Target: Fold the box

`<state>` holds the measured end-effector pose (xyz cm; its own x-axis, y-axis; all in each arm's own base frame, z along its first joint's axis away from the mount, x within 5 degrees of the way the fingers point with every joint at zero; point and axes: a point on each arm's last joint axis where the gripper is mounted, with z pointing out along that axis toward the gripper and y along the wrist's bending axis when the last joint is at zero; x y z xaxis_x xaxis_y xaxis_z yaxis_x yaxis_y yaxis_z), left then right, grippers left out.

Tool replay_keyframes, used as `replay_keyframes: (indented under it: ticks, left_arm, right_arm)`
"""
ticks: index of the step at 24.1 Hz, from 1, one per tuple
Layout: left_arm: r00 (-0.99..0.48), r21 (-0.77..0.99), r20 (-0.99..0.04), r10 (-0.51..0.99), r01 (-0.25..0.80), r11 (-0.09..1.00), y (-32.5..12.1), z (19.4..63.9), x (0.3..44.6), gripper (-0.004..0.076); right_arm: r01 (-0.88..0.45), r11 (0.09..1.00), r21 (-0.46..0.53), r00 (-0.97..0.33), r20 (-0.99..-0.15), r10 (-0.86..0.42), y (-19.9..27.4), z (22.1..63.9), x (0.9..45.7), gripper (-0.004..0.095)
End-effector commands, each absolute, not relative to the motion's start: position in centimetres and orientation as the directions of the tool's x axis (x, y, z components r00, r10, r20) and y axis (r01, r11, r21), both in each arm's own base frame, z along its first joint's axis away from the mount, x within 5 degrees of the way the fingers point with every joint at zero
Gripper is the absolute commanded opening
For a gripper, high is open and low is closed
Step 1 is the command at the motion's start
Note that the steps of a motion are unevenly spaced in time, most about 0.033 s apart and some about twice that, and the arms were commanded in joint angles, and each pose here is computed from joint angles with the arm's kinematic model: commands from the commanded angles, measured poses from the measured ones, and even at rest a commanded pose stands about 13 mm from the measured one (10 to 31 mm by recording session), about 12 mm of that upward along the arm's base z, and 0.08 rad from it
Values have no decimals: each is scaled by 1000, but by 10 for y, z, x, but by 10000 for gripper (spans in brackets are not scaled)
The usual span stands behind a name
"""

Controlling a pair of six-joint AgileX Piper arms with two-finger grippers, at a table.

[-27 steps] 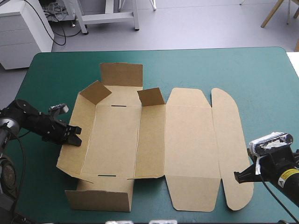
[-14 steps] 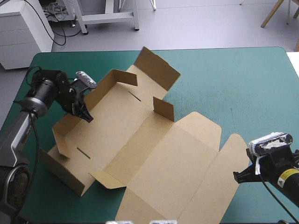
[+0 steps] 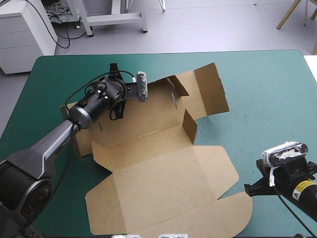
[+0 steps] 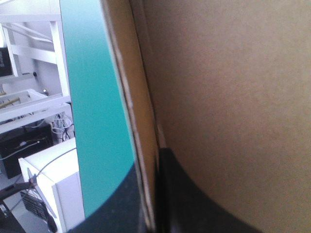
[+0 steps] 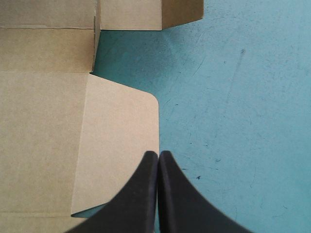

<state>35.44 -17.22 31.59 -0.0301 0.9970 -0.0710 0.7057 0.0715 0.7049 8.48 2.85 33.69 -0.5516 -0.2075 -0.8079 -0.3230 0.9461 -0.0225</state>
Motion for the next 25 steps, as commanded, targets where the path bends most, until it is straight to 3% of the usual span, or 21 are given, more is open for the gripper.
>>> replay_keyframes:
  ticks: [1, 4, 8, 13, 18, 20, 25]
  left_arm:
    - [37, 757, -86, 996, 652, 41, -190, 339, 342, -10]
    - [20, 739, -132, 991, 668, 85, -209, 338, 328, -10]
    - [76, 736, -100, 992, 677, 22, -231, 337, 310, -10]
    - [87, 846, -38, 995, 534, -14, -241, 352, 296, -10]
    - [109, 880, -118, 987, 472, 53, -229, 351, 270, -10]
    - [157, 920, -114, 981, 390, 44, -226, 345, 244, -10]
    - [280, 994, 10, 960, 98, -39, -235, 332, 203, -10]
  right_arm:
    - [-326, 945, -29, -485, -853, -194, 29, 348, 87, -19]
    - [-326, 945, -31, -483, -854, -195, 29, 348, 87, -19]
    - [-326, 945, -31, -483, -854, -195, 29, 348, 87, -19]
    - [-326, 945, -31, -487, -851, -196, 29, 348, 87, -19]
    - [-330, 943, -38, -503, -838, -211, 29, 346, 86, -19]
    - [-340, 939, -55, -521, -820, -237, 28, 344, 85, -19]
    - [-340, 939, -55, -523, -818, -238, 28, 343, 85, -19]
